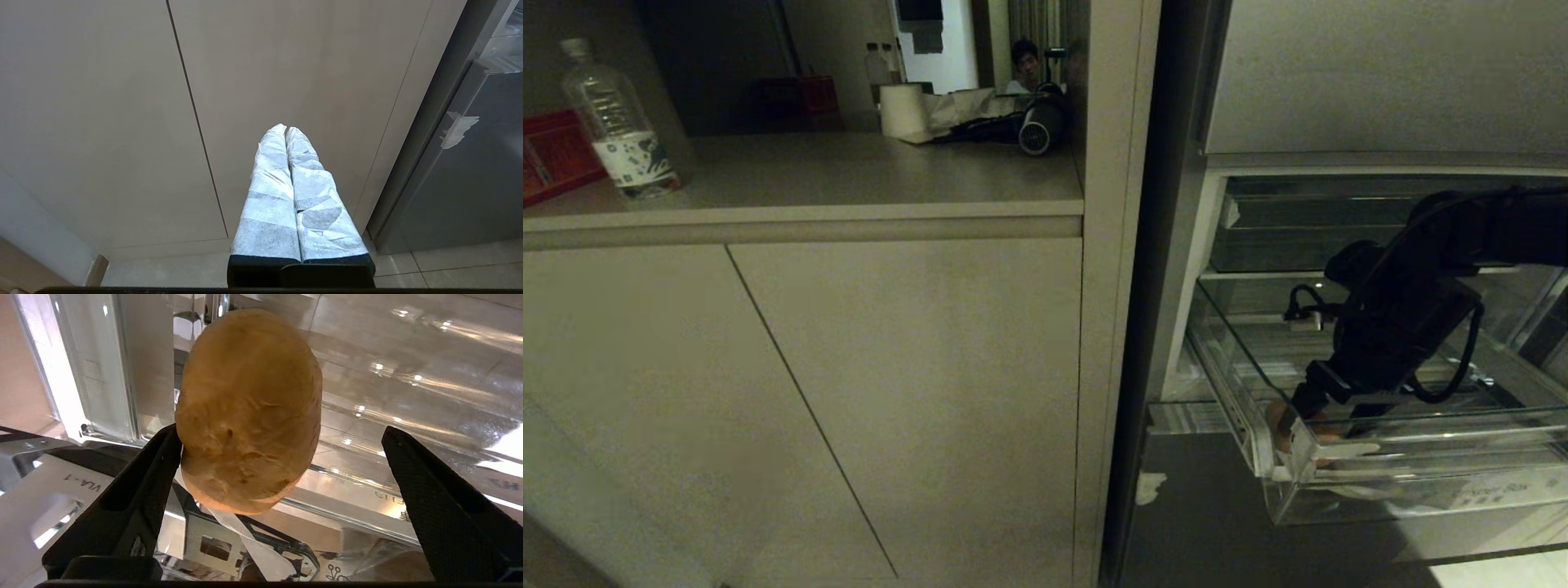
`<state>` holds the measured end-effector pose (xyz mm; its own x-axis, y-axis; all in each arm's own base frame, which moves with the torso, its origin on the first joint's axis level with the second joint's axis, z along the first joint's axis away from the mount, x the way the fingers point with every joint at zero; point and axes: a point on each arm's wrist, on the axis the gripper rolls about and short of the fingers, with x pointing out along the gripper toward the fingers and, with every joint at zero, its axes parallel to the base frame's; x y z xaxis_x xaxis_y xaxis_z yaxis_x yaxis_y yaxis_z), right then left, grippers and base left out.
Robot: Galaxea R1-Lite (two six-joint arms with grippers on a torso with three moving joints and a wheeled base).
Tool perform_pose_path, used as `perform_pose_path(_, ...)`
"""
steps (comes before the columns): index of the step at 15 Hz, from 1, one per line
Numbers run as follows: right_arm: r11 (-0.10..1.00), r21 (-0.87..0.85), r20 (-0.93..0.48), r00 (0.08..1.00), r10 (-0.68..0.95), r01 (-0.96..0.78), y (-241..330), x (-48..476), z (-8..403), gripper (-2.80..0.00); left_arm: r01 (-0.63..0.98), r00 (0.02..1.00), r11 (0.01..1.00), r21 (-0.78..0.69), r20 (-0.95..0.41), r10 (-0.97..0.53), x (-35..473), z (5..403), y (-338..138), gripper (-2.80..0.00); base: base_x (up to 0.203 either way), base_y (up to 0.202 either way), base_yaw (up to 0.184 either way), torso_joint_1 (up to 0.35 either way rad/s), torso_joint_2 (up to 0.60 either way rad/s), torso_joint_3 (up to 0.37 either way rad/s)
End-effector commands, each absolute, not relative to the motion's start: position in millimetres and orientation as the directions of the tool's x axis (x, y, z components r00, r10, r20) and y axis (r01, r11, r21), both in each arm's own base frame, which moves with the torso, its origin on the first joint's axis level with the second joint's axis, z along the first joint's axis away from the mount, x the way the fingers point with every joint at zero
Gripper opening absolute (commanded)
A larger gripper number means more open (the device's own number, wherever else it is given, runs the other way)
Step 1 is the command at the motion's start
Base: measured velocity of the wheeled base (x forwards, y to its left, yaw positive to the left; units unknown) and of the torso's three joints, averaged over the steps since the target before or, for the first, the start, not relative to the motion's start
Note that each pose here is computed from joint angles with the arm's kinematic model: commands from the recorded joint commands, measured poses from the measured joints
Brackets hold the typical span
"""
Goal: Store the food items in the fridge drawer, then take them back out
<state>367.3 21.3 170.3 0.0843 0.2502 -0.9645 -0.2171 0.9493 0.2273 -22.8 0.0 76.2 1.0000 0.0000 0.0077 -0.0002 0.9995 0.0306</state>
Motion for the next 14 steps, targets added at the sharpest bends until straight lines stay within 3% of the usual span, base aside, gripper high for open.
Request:
perform_pose_path(1,0.949,0.225,-0.966,0.078,0.247,-0.220,23,367,170,0.00,0.000,1.000,1.000,0.031,0.008,0.000,-23,76,0,-2.80,0.000,0.000,0.000,0.000,0.00,0.000)
perform_pose_path(14,0.946,0.235,-0.967,0.046,0.251,-0.222,28,371,160,0.00,0.000,1.000,1.000,0.031,0.008,0.000,-23,76,0,-2.80,0.000,0.000,0.000,0.000,0.00,0.000)
